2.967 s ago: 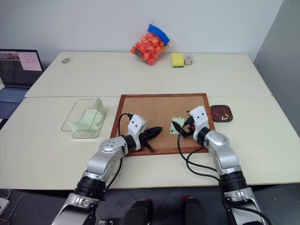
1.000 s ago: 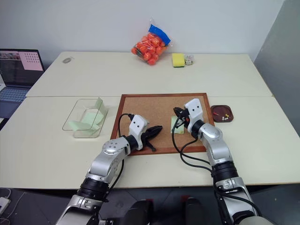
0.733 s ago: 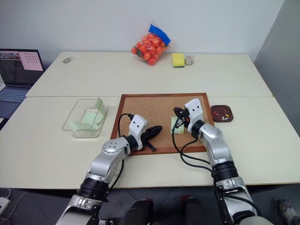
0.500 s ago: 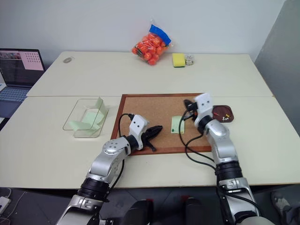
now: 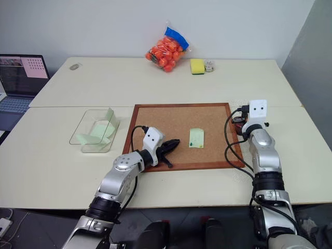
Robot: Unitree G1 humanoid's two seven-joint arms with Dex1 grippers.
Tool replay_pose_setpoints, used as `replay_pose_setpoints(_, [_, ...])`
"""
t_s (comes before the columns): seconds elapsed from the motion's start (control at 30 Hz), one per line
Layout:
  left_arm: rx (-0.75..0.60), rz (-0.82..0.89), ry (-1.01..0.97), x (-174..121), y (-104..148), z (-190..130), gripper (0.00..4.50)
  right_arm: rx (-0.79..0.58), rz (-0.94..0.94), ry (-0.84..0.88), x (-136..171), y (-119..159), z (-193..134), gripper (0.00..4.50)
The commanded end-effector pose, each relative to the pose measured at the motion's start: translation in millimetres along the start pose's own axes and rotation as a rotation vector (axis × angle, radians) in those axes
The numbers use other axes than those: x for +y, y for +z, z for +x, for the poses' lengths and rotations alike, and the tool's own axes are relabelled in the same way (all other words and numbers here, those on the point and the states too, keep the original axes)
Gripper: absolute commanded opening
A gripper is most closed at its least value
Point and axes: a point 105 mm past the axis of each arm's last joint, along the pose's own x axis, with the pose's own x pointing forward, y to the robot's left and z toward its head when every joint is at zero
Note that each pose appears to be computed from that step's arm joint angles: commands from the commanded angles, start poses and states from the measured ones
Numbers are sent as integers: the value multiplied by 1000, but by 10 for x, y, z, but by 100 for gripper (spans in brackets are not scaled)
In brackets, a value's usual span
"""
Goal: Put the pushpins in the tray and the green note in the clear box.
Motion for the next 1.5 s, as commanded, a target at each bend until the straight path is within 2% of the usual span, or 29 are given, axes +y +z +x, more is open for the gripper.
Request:
replay_pose_setpoints(0.03, [35,-13,-25,-76,-105,28,0,-26,17,-40,-92,108,15,24])
replay_pose_setpoints(0.13, [35,-13,-22,-76,-106,22,0,0,28,-48,-111,59,19,73])
replay_pose_setpoints(0.3, [35,-12,-18,-72,-111,19,0,22,44,-52,-108,5,25,188])
replay_pose_setpoints(0.47, [34,-11,-17,-74,-108,21,0,25,41,-65,-142,-1,29,282])
replay_pose_setpoints(0.73, [34,-13,-20,-82,-112,30,0,-20,-23,-21,-108,79,-15,446])
replay_pose_setpoints(0.83, [34,-14,-21,-89,-111,34,0,-74,-47,100,58,169,-84,446])
replay_pose_setpoints(0.97, [36,-16,-20,-96,-123,25,0,-138,-55,401,459,264,-331,446])
replay_pose_setpoints(1.07, [38,-20,-20,-104,-135,18,0,-133,-58,591,703,213,-537,446])
replay_pose_setpoints(1.5, [40,-20,-9,-91,-139,-16,0,-64,-96,895,1183,-66,-842,446])
